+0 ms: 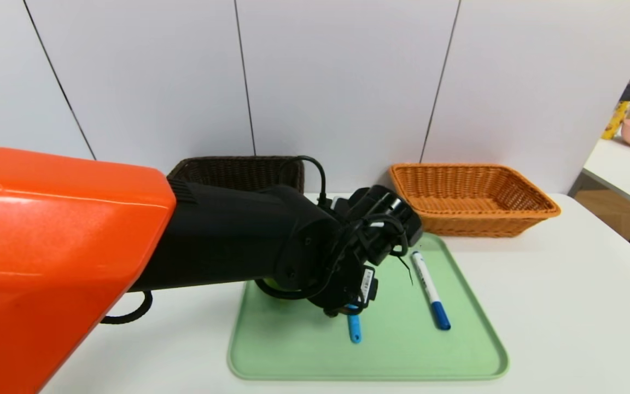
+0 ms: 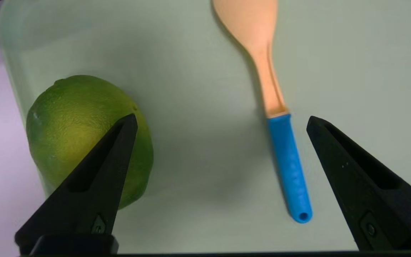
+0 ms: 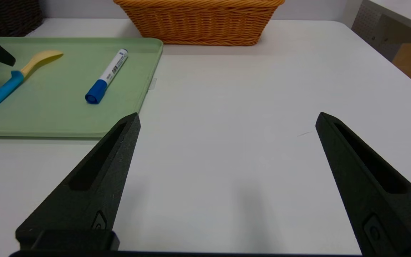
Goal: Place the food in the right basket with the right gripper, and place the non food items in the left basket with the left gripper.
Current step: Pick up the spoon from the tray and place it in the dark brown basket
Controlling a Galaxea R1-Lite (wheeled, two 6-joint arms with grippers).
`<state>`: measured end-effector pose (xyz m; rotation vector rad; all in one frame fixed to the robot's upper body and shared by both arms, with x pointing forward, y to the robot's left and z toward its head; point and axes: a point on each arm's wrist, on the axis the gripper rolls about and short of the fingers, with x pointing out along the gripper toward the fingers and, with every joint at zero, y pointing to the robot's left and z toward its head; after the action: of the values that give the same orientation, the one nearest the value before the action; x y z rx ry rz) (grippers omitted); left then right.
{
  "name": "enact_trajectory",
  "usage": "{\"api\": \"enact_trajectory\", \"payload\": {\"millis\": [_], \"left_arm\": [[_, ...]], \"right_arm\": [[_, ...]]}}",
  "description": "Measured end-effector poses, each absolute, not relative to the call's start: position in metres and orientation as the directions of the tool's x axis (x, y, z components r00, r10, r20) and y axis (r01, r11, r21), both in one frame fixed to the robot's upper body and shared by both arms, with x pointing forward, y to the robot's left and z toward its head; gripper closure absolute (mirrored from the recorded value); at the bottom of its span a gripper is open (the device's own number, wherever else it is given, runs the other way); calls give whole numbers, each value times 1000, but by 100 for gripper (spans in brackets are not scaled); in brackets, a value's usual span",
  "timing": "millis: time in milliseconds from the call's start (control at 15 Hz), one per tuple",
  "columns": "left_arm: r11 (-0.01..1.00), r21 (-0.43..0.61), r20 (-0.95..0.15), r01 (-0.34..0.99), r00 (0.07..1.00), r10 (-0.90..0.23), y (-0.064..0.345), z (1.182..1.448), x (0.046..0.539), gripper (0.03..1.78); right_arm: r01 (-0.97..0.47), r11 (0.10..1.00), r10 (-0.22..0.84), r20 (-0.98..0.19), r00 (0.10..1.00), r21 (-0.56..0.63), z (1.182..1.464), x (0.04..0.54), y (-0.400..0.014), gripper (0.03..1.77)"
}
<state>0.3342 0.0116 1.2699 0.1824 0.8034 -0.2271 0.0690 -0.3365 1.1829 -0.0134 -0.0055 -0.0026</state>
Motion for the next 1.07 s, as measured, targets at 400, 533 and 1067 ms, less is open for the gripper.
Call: {"api": "enact_trajectory", "payload": {"millis": [400,533,1067], "left_arm": [[959,29,-739,282,653,-169,11,1272,341,12],[959,31,-741,281,651,-167,10,1270,342,12],[946,-1,-769,323,605,-207,1,1260,343,12]], "right_arm": [[3,1000,-3,5,1000,-13,1183,69,-337,10],[1,1000,-1,6,1000,-13,1183,69,-337,10],[2,1000,-2,5,1000,-13,1183,69,-337,10]]}}
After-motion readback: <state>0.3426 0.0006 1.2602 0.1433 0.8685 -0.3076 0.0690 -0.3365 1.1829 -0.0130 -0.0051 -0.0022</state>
